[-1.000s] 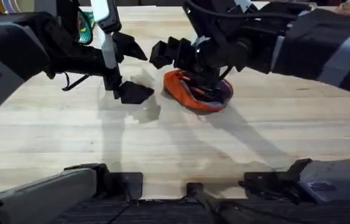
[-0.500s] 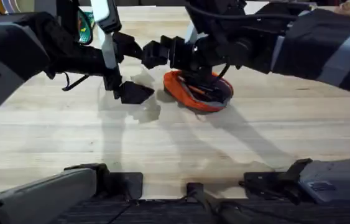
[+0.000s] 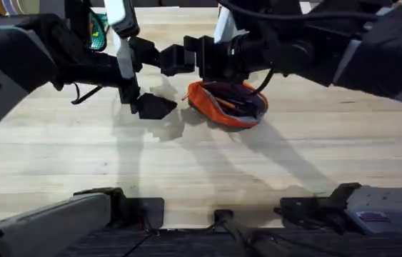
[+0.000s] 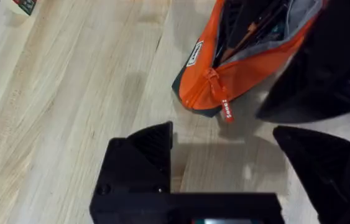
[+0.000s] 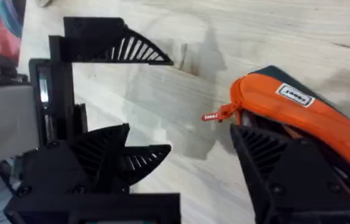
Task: Unzip the bag, pick up the pens from the table one at a time and place them inside, then zip the bag closed.
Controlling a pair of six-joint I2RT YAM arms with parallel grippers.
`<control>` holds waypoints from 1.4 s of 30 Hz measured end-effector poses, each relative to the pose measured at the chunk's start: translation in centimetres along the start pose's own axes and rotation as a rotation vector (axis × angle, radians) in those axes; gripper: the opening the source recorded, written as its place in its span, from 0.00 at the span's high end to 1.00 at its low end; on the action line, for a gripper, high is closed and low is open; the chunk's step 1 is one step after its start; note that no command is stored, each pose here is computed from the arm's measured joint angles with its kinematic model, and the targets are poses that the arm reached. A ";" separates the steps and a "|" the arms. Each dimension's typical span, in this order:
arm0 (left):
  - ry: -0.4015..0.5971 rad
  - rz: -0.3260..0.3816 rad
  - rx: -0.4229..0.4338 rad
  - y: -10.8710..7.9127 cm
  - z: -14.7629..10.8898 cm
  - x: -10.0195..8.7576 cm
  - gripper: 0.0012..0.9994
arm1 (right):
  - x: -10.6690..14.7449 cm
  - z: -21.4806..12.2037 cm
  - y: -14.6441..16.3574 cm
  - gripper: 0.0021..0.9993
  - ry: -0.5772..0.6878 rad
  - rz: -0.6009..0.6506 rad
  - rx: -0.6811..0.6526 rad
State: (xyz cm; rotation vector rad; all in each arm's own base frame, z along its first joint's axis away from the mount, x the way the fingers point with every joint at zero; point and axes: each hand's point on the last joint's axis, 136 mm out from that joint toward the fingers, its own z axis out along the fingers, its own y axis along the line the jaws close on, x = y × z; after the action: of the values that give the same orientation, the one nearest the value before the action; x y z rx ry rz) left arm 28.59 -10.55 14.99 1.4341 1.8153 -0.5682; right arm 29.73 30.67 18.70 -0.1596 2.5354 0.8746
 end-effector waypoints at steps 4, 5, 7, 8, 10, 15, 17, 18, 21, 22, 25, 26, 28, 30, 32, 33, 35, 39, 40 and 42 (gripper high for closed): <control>0.000 0.000 0.000 0.0 0.0 0.0 0.01 | 0.2 -0.1 0.2 0.00 0.003 -0.045 -0.003; 0.000 0.000 0.000 0.0 0.0 0.0 0.01 | 0.2 -0.1 0.3 0.00 0.003 -0.060 -0.004; 0.000 0.000 0.000 0.0 0.0 0.0 0.01 | 0.2 -0.4 0.4 0.00 -0.001 -0.087 -0.008; 0.000 0.000 0.000 0.0 0.0 0.0 0.01 | 0.1 -0.6 0.5 0.00 -0.004 -0.096 -0.010; 0.000 0.000 0.000 0.0 0.0 0.0 0.01 | 0.2 -1.3 0.6 0.00 -0.008 -0.111 -0.011; 0.000 0.000 0.000 0.0 0.0 0.0 0.01 | 1.4 -5.5 0.2 0.00 -0.039 -0.151 0.081; 0.000 0.000 0.000 0.0 0.0 0.0 0.01 | 1.9 -6.3 0.0 0.00 -0.042 -0.153 0.108; 0.000 0.000 0.000 0.0 0.0 0.0 0.01 | 2.2 -6.7 -0.1 0.00 -0.044 -0.153 0.122; 0.000 0.003 -0.001 0.0 0.0 0.0 0.01 | 2.7 -7.7 -0.3 0.00 -0.061 -0.145 0.156; 0.000 0.008 -0.001 0.0 0.0 0.0 0.01 | 2.8 -8.0 -0.3 0.00 -0.067 -0.139 0.164; 0.000 0.025 0.000 0.0 0.0 0.0 0.01 | 3.4 -8.7 -0.1 0.00 -0.081 -0.118 0.186; 0.000 0.032 -0.001 0.0 0.0 0.0 0.01 | 3.7 -8.8 -0.1 0.00 -0.082 -0.112 0.193; 0.001 0.039 -0.006 0.1 -0.2 0.1 0.01 | 4.2 -8.9 0.0 0.00 -0.084 -0.109 0.209; 0.003 0.040 -0.017 0.4 -0.4 0.4 0.01 | 4.7 -8.9 0.4 0.00 -0.089 -0.114 0.216; 0.006 0.032 -0.033 0.7 -0.8 0.8 0.01 | 5.0 -8.9 0.8 0.00 -0.098 -0.117 0.218; 0.008 0.029 -0.038 0.8 -1.0 1.0 0.01 | 5.2 -8.9 1.0 0.00 -0.101 -0.120 0.219; 0.018 0.030 -0.047 0.9 -1.7 1.8 0.01 | 5.8 -8.9 1.7 0.00 -0.113 -0.107 0.218; 0.025 0.083 -0.057 1.0 -2.2 2.2 0.01 | 6.0 -8.9 1.9 0.00 -0.127 -0.053 0.217; 0.026 0.102 -0.059 1.1 -2.2 2.3 0.01 | 5.9 -8.9 1.9 0.00 -0.131 -0.035 0.217; 0.028 0.134 -0.062 1.1 -2.3 2.4 0.01 | 5.9 -9.0 1.8 0.00 -0.140 -0.005 0.218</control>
State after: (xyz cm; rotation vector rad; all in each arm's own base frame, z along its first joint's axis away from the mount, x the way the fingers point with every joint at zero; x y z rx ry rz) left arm 28.80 -7.07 14.71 1.5148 1.7274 -0.4222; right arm 20.65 26.89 23.32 -0.0346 2.4752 0.5806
